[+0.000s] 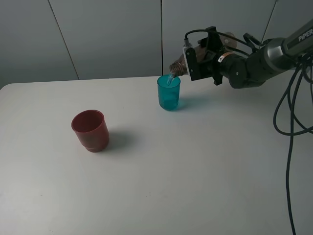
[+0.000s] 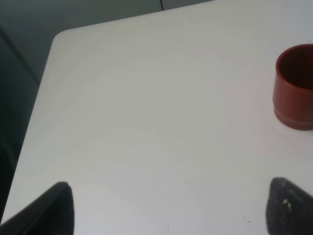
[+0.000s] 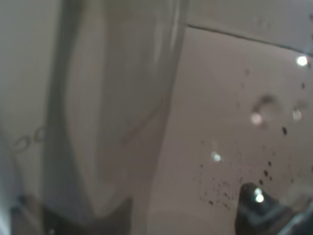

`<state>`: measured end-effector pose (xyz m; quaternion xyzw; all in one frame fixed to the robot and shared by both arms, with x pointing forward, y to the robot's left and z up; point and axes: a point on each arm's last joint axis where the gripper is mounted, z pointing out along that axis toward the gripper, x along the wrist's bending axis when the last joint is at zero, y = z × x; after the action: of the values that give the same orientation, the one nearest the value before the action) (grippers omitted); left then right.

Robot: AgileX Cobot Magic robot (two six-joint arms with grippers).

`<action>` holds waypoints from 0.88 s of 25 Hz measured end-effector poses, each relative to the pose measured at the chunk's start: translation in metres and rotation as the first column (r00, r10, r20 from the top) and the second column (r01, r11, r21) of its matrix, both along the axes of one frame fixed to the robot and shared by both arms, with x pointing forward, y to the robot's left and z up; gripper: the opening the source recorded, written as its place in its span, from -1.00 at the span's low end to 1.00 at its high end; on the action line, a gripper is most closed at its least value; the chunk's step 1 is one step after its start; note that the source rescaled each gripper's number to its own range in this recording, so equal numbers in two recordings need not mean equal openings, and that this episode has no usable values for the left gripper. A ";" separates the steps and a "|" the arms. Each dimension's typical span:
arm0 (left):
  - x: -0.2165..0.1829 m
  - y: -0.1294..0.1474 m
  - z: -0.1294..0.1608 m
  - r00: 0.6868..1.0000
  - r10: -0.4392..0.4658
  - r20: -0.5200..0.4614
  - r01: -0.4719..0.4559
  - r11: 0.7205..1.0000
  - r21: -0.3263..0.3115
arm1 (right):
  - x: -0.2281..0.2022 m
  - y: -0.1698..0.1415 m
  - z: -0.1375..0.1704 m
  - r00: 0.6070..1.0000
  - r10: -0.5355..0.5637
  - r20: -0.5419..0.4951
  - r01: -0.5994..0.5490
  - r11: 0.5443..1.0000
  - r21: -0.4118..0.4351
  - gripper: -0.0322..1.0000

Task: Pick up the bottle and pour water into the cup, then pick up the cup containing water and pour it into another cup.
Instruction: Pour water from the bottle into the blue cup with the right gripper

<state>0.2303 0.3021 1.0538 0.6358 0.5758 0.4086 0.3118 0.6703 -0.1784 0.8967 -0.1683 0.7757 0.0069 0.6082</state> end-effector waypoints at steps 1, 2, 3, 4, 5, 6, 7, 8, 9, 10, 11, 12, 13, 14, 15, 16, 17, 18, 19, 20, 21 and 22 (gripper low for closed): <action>0.000 0.000 0.000 1.000 0.000 0.000 0.000 1.000 0.000 | 0.000 0.000 0.000 1.000 0.001 0.002 -0.001 1.000 -0.003 -0.89; 0.000 0.000 0.000 1.000 0.000 0.000 0.000 1.000 0.000 | 0.000 0.000 0.000 1.000 0.003 0.004 -0.003 1.000 -0.010 -0.89; 0.000 0.000 0.000 1.000 0.000 0.000 0.000 1.000 0.000 | 0.000 0.000 0.000 1.000 0.004 0.006 -0.004 1.000 -0.015 -0.89; 0.000 0.000 0.000 1.000 0.000 0.000 0.000 1.000 0.000 | 0.000 0.000 0.000 1.000 0.006 0.008 -0.006 1.000 -0.018 -0.89; 0.000 0.000 0.000 1.000 0.000 0.000 0.000 1.000 0.000 | 0.000 0.000 0.001 1.000 0.007 0.012 -0.007 1.000 -0.023 -0.89; 0.000 0.000 0.000 1.000 0.000 0.000 0.000 1.000 0.000 | 0.000 0.000 0.001 1.000 0.009 0.013 -0.009 1.000 -0.028 -0.89; 0.000 0.000 0.000 1.000 0.000 0.000 0.000 1.000 0.000 | 0.000 0.000 0.001 1.000 0.010 0.013 -0.009 0.999 -0.030 -0.89; 0.000 0.000 0.000 1.000 0.000 0.000 0.000 1.000 0.000 | 0.000 0.000 0.001 1.000 0.010 0.016 -0.010 0.999 -0.032 -0.89; 0.000 0.000 0.000 1.000 0.000 0.000 0.000 1.000 0.000 | 0.000 0.000 0.001 1.000 0.012 0.017 -0.011 0.999 -0.037 -0.89; 0.000 0.000 0.000 1.000 0.000 0.000 0.000 1.000 0.000 | 0.000 0.000 0.001 1.000 0.012 0.017 -0.011 0.999 -0.037 -0.89; 0.000 0.000 0.000 1.000 0.000 0.000 0.000 1.000 0.000 | 0.000 0.000 0.001 1.000 0.012 0.017 -0.011 0.999 -0.037 -0.89; 0.000 0.000 0.000 1.000 0.000 0.000 0.000 1.000 0.000 | 0.000 0.000 0.001 1.000 0.012 0.017 -0.011 0.999 -0.037 -0.89; 0.000 0.000 0.000 1.000 0.000 0.000 0.000 1.000 0.000 | 0.000 0.000 0.001 1.000 0.012 0.017 -0.011 0.999 -0.037 -0.89; 0.000 0.000 0.000 1.000 0.000 0.000 0.000 1.000 0.000 | 0.000 0.000 0.001 1.000 0.012 0.017 -0.011 0.999 -0.037 -0.89; 0.000 0.000 0.000 1.000 0.000 0.000 0.000 1.000 0.000 | 0.000 0.000 0.001 1.000 0.012 0.017 -0.011 0.999 -0.037 -0.89; 0.000 0.000 0.000 1.000 0.000 0.000 0.000 1.000 0.000 | 0.000 0.000 0.001 1.000 0.012 0.017 -0.011 0.999 -0.037 -0.89; 0.000 0.000 0.000 1.000 0.000 0.000 0.000 1.000 0.000 | 0.000 0.000 0.001 1.000 0.012 0.017 -0.011 0.999 -0.039 -0.89; 0.000 0.000 0.000 1.000 0.000 0.000 0.000 1.000 0.000 | 0.000 0.000 0.001 1.000 0.012 0.017 -0.011 0.999 -0.039 -0.89; 0.000 0.000 0.000 1.000 0.000 0.000 0.000 1.000 0.000 | 0.000 0.000 0.001 1.000 0.012 0.017 -0.011 0.999 -0.039 -0.89; 0.000 0.000 0.000 1.000 0.000 0.000 0.000 1.000 0.000 | 0.000 0.000 0.001 1.000 0.012 0.018 -0.012 0.999 -0.041 -0.89; 0.000 0.000 0.000 1.000 0.000 0.000 0.000 1.000 0.000 | 0.000 0.000 0.001 1.000 0.012 0.019 -0.012 0.999 -0.040 -0.89; 0.000 0.000 0.000 1.000 0.000 0.000 0.000 1.000 0.000 | 0.000 0.000 0.001 1.000 0.012 0.019 -0.012 0.999 -0.040 -0.89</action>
<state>0.2303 0.3021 1.0538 0.6358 0.5758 0.4086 0.3118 0.6705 -0.1783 0.8976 -0.1851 0.7687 -0.0067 0.6122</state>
